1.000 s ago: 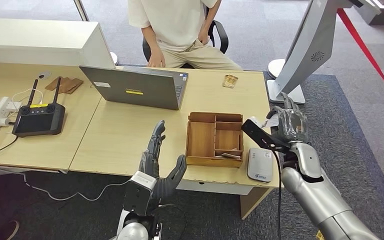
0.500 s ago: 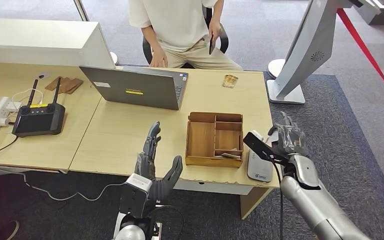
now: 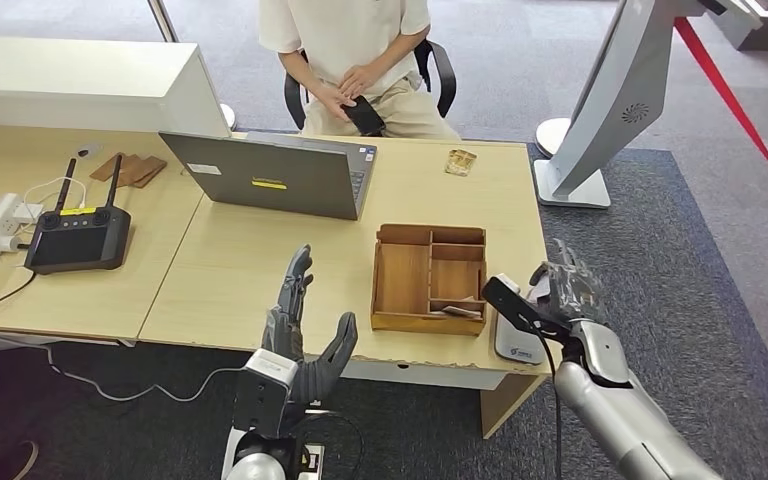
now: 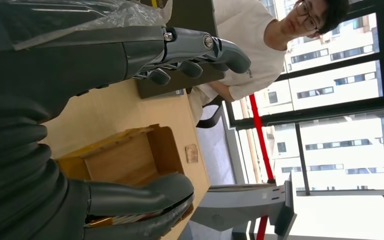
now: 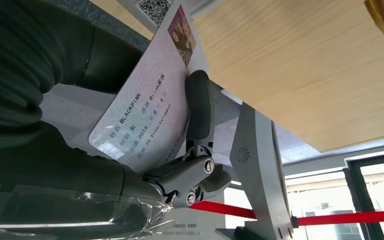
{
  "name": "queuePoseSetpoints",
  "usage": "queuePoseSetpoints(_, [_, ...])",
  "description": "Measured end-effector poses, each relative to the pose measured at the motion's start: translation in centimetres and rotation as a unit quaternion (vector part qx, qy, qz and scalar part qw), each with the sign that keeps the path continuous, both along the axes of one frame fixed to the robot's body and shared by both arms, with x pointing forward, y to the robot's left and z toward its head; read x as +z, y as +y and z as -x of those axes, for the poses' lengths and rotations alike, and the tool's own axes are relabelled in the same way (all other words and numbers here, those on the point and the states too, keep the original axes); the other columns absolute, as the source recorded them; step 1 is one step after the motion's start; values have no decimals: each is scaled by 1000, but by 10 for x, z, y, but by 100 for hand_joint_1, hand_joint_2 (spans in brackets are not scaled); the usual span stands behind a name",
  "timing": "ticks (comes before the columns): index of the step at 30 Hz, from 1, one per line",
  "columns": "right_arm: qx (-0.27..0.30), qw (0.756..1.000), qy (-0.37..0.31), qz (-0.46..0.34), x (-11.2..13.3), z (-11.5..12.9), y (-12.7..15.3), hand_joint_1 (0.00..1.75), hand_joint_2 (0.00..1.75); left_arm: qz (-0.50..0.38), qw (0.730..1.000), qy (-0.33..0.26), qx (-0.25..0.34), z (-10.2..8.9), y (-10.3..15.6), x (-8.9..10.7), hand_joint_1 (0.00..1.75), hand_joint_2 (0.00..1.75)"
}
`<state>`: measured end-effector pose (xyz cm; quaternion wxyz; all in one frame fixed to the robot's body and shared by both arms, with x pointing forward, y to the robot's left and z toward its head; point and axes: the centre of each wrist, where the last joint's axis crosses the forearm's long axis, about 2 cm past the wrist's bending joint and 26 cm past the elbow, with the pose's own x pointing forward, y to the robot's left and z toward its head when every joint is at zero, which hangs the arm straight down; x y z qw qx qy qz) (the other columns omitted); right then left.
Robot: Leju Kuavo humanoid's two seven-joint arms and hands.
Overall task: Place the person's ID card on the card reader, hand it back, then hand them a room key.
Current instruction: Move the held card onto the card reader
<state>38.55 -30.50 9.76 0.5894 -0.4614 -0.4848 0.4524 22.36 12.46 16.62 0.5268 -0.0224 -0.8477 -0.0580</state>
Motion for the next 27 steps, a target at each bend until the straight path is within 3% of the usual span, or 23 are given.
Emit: queuePoseSetpoints(27, [8, 999, 34, -15, -19, 13, 16, 175, 175, -5, 1000, 9, 15, 7, 5, 1, 0, 175])
